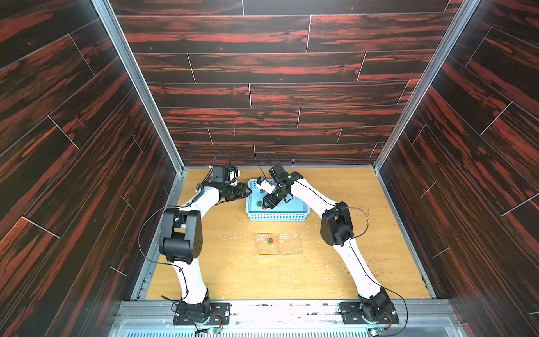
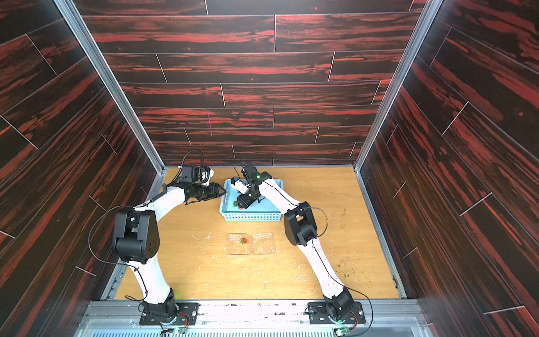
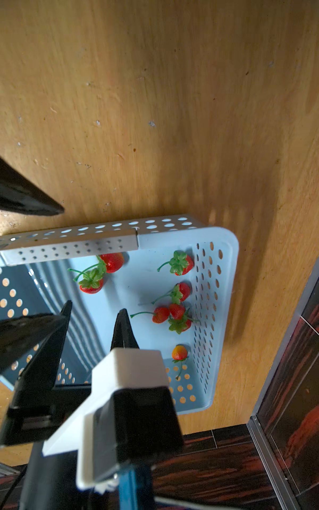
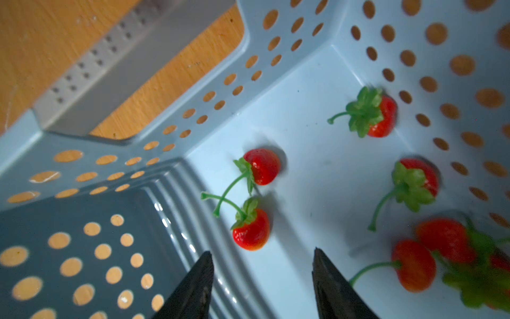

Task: Pack strawberries into containers
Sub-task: Pick up the strawberry from the basket.

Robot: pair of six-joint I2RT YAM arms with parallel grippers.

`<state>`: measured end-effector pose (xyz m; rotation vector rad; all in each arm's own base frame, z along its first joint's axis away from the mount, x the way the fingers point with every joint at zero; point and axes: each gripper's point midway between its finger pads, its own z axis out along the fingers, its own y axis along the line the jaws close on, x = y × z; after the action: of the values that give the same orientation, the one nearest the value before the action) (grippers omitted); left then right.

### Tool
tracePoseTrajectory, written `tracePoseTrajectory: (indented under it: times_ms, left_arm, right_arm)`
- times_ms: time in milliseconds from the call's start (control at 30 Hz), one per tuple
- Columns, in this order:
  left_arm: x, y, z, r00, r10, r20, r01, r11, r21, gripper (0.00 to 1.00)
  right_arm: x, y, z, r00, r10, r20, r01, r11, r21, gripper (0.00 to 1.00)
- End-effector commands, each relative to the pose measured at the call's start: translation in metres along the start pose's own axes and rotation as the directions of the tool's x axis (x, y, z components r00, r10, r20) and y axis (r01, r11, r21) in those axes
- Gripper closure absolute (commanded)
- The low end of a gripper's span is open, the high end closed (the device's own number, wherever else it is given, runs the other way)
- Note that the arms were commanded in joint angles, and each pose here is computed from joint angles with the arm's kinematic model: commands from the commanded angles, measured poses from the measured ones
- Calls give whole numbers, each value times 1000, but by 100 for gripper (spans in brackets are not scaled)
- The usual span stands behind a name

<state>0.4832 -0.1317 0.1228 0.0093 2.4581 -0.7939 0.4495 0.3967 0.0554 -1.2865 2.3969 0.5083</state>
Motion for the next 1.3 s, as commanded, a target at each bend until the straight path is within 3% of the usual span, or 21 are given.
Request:
tracePoseTrajectory:
  times_ms: [0, 500, 633, 967, 1267]
  left_arm:
    - [1, -2, 2, 1000, 14, -19, -14, 1000, 7, 42]
    - [4, 0, 5, 1000, 12, -20, -12, 1000, 13, 42]
    - [4, 0, 6, 1000, 10, -22, -10, 1000, 15, 42]
    - [4, -2, 4, 1000, 12, -14, -11, 1000, 17, 42]
    - [5, -2, 2, 1000, 8, -2, -8, 1000, 21, 42]
  right_arm:
    - [1, 7, 15, 1000, -21, 7, 21, 998, -54, 40]
    - [11, -4, 48, 998, -62, -32, 63, 998, 26, 41]
    - [8, -11, 47, 997, -70, -30, 72, 995, 63, 48]
    - [2, -11, 26, 998, -66, -23, 68, 994, 91, 81]
    - [-34, -6, -29, 993, -51, 105, 41, 994, 101, 84]
